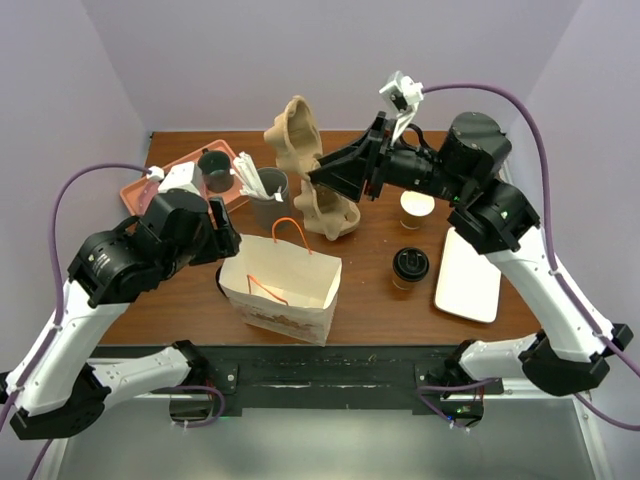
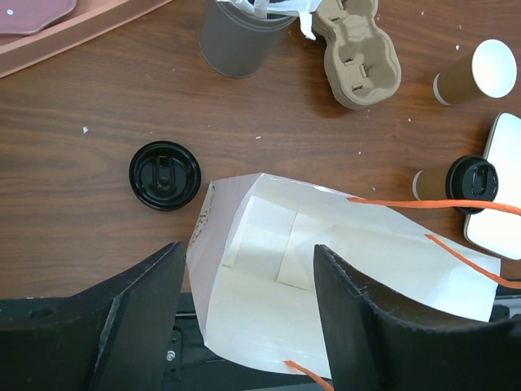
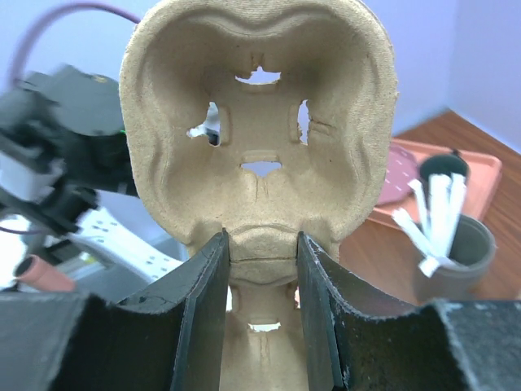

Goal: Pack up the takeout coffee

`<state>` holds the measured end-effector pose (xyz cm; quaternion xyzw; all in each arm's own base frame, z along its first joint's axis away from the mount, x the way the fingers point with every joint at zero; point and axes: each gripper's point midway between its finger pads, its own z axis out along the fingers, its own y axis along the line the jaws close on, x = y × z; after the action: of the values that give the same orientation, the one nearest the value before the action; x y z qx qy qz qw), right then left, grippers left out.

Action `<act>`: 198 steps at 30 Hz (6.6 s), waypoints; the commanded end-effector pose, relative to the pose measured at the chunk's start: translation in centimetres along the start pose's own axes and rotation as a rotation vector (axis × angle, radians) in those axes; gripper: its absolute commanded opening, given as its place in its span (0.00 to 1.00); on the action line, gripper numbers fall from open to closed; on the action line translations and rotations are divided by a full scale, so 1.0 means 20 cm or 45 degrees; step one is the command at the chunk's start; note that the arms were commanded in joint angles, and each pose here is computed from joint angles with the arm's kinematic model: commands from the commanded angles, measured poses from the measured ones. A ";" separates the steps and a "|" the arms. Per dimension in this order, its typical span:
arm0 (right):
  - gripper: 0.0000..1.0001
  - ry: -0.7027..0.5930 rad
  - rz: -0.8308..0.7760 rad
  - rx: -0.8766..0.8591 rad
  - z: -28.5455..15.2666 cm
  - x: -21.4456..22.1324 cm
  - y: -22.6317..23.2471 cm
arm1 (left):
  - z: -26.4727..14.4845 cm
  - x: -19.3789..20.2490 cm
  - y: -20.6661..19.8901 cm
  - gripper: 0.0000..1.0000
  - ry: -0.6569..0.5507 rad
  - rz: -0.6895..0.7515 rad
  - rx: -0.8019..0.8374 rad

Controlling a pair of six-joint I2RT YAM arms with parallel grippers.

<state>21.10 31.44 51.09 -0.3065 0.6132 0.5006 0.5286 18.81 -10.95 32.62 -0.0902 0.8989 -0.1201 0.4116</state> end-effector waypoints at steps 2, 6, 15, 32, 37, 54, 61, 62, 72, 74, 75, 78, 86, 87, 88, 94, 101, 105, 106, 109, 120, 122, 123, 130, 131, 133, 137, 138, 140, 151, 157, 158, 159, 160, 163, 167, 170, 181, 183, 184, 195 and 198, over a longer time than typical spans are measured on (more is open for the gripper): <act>0.27 -0.122 0.062 -0.189 -0.04 -0.11 0.22 | -0.06 -0.05 0.03 0.65 -0.073 -0.066 0.019; 0.27 -0.087 0.153 -0.288 0.00 -0.02 0.28 | -0.12 -0.10 0.07 0.68 -0.148 -0.106 0.015; 0.28 0.037 0.230 -0.387 0.15 0.16 0.40 | -0.13 -0.03 0.16 0.68 -0.172 -0.189 0.005; 0.25 0.235 0.104 -0.066 0.29 0.49 0.20 | -0.10 0.07 0.18 0.67 -0.154 -0.237 0.065; 0.26 0.247 0.096 -0.028 0.31 0.53 0.17 | -0.05 0.14 0.15 0.67 -0.101 -0.229 0.092; 0.25 0.518 -0.137 0.062 0.28 0.85 0.12 | 0.11 0.20 0.10 0.49 -0.036 -0.191 0.046; 0.26 0.558 -0.145 0.085 0.24 0.90 0.11 | 0.13 0.19 0.09 0.17 -0.047 -0.190 0.046; 0.26 0.556 -0.148 0.096 0.23 0.89 0.11 | 0.14 0.20 0.09 0.15 -0.042 -0.186 0.043; 0.25 0.746 -0.232 0.115 0.13 1.05 0.04 | 0.16 0.19 0.06 0.00 -0.040 -0.189 0.050; 0.25 0.782 -0.251 0.113 0.11 1.07 0.03 | 0.15 0.18 0.06 0.00 -0.045 -0.190 0.055; 0.25 0.799 -0.259 0.117 0.11 1.09 0.03 | 0.15 0.18 0.06 0.00 -0.048 -0.193 0.055; 0.25 0.861 -0.272 0.132 0.09 1.13 0.02 | 0.15 0.18 0.05 0.00 -0.048 -0.195 0.061; 0.25 0.965 -0.364 0.222 0.11 1.24 -0.03 | 0.13 0.15 -0.02 0.00 -0.074 -0.185 0.164; 0.25 0.968 -0.366 0.232 0.11 1.24 -0.03 | 0.13 0.15 -0.03 0.00 -0.069 -0.186 0.183; 0.25 0.968 -0.370 0.241 0.12 1.25 -0.03 | 0.14 0.15 -0.04 0.00 -0.074 -0.186 0.201; 0.24 0.996 -0.393 0.377 0.14 1.29 -0.11 | 0.15 0.19 -0.07 0.00 -0.041 -0.175 0.242; 0.23 1.017 -0.412 0.449 0.11 1.29 -0.16 | 0.17 0.21 -0.06 0.00 -0.016 -0.146 0.224; 0.23 1.051 -0.418 0.449 0.09 1.30 -0.16 | 0.17 0.21 -0.06 0.00 -0.018 -0.129 0.227; 0.23 1.061 -0.420 0.450 0.09 1.30 -0.16 | 0.17 0.21 -0.06 0.00 -0.021 -0.124 0.227; 0.23 1.098 -0.425 0.421 0.07 1.31 -0.15 | 0.17 0.20 -0.07 0.00 -0.030 -0.105 0.249; 0.23 1.282 -0.386 0.322 0.03 1.50 -0.12 | 0.16 0.24 -0.19 0.00 -0.004 -0.061 0.436; 0.23 1.297 -0.363 0.361 0.02 1.53 -0.14 | 0.16 0.26 -0.18 0.00 0.011 -0.054 0.428; 0.22 1.313 -0.360 0.377 0.01 1.55 -0.15 | 0.16 0.27 -0.17 0.00 0.018 -0.049 0.424; 0.23 1.331 -0.340 0.467 0.00 1.61 -0.20 | 0.16 0.31 -0.16 0.00 0.041 -0.040 0.429; 0.24 1.333 -0.340 0.486 0.00 1.62 -0.22 | 0.17 0.31 -0.16 0.00 0.042 -0.043 0.429; 0.31 1.335 -0.336 0.499 0.01 1.63 -0.22 | 0.17 0.31 -0.16 0.00 0.046 -0.042 0.431; 0.41 1.304 -0.323 0.506 0.03 1.62 -0.22 | 0.17 0.32 -0.16 0.00 0.055 -0.046 0.431; 0.43 1.289 -0.327 0.511 0.04 1.61 -0.22 | 0.17 0.32 -0.16 0.00 0.055 -0.048 0.431; 0.52 1.267 -0.334 0.518 0.05 1.61 -0.23 | 0.17 0.32 -0.16 0.00 0.052 -0.053 0.435; 0.59 1.074 -0.300 0.462 0.15 1.33 -0.12 | 0.17 0.29 -0.18 0.00 0.033 -0.055 0.440; 0.59 0.885 -0.194 0.469 0.20 1.08 -0.04 | 0.18 0.28 -0.18 0.22 0.038 -0.044 0.419; 0.59 0.843 -0.155 0.489 0.19 1.03 -0.03 | 0.18 0.27 -0.16 0.27 0.026 -0.051 0.389; 0.59 0.779 -0.140 0.513 0.20 0.95 -0.02 | 0.17 0.24 -0.16 0.30 0.019 -0.052 0.383; 0.58 0.744 -0.117 0.523 0.20 0.91 -0.01 | 0.17 0.24 -0.16 0.38 0.018 -0.033 0.371; 0.58 0.556 -0.008 0.567 0.18 0.72 0.02 | 0.18 0.19 -0.16 0.52 -0.009 0.009 0.328; 0.58 0.417 0.164 0.630 0.11 0.62 0.04 | 0.22 0.16 -0.16 0.55 -0.015 0.063 0.279; 0.57 0.384 0.233 0.691 0.04 0.58 0.04 | 0.26 0.16 -0.18 0.54 -0.011 0.104 0.272; 0.60 0.356 0.261 1.045 -0.34 0.51 -0.15 | 0.33 0.18 -0.24 0.15 0.058 0.164 0.264; 0.60 0.367 0.294 0.927 -0.31 0.54 -0.10 | 0.34 0.18 -0.25 0.05 0.072 0.164 0.273; 0.59 0.379 0.282 0.851 -0.29 0.55 -0.06 | 0.34 0.18 -0.26 0.02 0.078 0.156 0.276; 0.51 0.545 0.073 0.736 -0.10 0.72 -0.09 | 0.33 0.20 -0.30 0.00 0.108 0.108 0.311; 0.43 0.524 -0.022 0.892 -0.12 0.68 -0.20 | 0.33 0.20 -0.29 0.00 0.110 0.083 0.305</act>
<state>18.21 31.01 35.09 -0.2128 0.8520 0.2334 0.4175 21.32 -18.04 25.12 0.0104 0.9110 -0.1877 0.3670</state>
